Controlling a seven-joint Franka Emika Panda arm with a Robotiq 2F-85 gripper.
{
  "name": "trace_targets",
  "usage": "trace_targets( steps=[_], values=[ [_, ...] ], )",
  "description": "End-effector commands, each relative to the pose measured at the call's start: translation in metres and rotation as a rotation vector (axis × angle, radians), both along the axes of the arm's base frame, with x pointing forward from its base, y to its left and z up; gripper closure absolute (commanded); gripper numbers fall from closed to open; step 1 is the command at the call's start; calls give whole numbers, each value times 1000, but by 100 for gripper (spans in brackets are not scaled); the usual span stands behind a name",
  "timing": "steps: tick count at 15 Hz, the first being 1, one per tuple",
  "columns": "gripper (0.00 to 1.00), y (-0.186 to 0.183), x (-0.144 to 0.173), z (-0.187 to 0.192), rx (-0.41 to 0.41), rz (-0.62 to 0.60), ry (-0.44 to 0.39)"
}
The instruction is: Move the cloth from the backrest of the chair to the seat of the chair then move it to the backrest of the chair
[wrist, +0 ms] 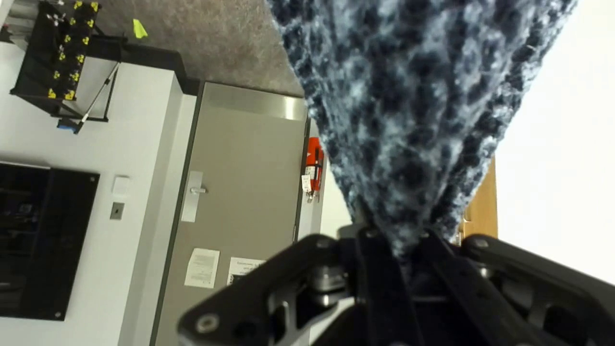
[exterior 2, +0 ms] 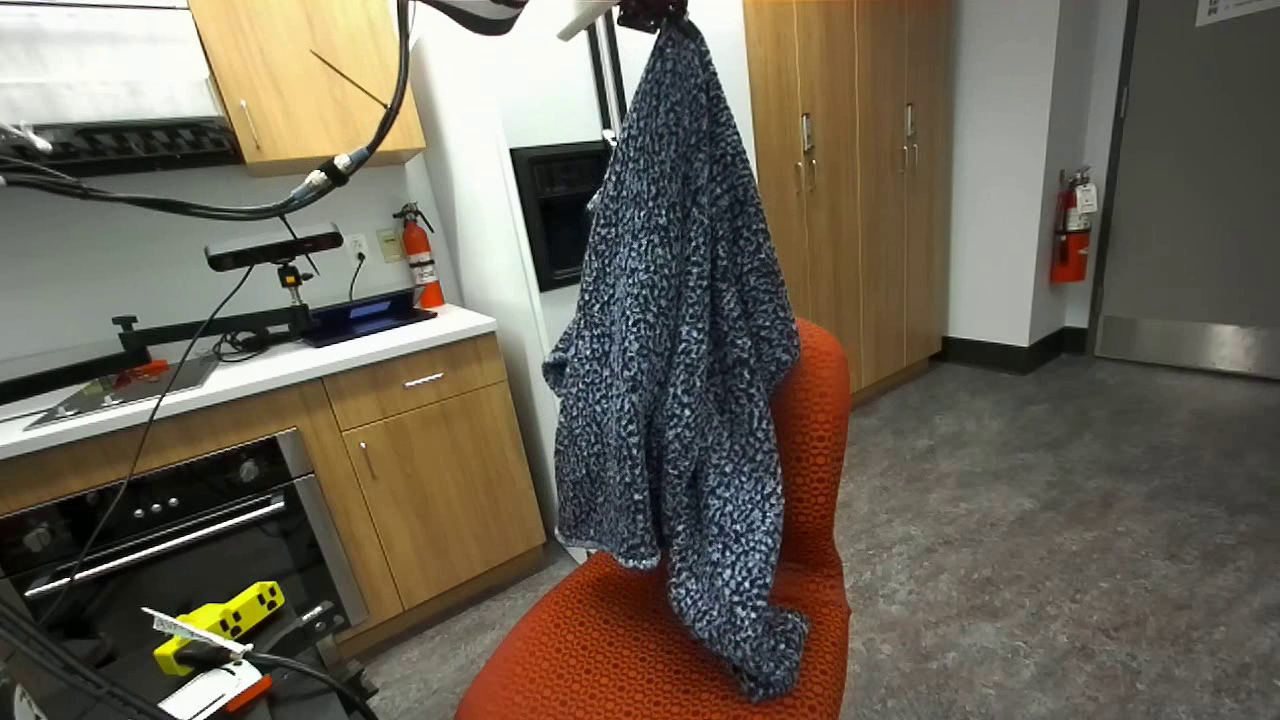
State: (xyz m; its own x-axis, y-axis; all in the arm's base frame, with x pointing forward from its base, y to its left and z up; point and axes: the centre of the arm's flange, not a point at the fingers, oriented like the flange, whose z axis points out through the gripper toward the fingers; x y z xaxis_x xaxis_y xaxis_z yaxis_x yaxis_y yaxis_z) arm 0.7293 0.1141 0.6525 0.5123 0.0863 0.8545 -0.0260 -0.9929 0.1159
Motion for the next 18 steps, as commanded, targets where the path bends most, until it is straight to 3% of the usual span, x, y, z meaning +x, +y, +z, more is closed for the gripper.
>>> trace_targets(
  steps=[1,5,6,7,16,18],
  values=[
    [99,25,76,16,-47,-8,-98],
    [99,33,107,-20,-45,5,-53],
    [70,35,114,-29,-35,2,-34],
    [68,36,120,-37,-35,2,-24],
    [2,55,128,-51,-88,46,15],
    [0,59,125,-51,-99,64,28]
  ],
)
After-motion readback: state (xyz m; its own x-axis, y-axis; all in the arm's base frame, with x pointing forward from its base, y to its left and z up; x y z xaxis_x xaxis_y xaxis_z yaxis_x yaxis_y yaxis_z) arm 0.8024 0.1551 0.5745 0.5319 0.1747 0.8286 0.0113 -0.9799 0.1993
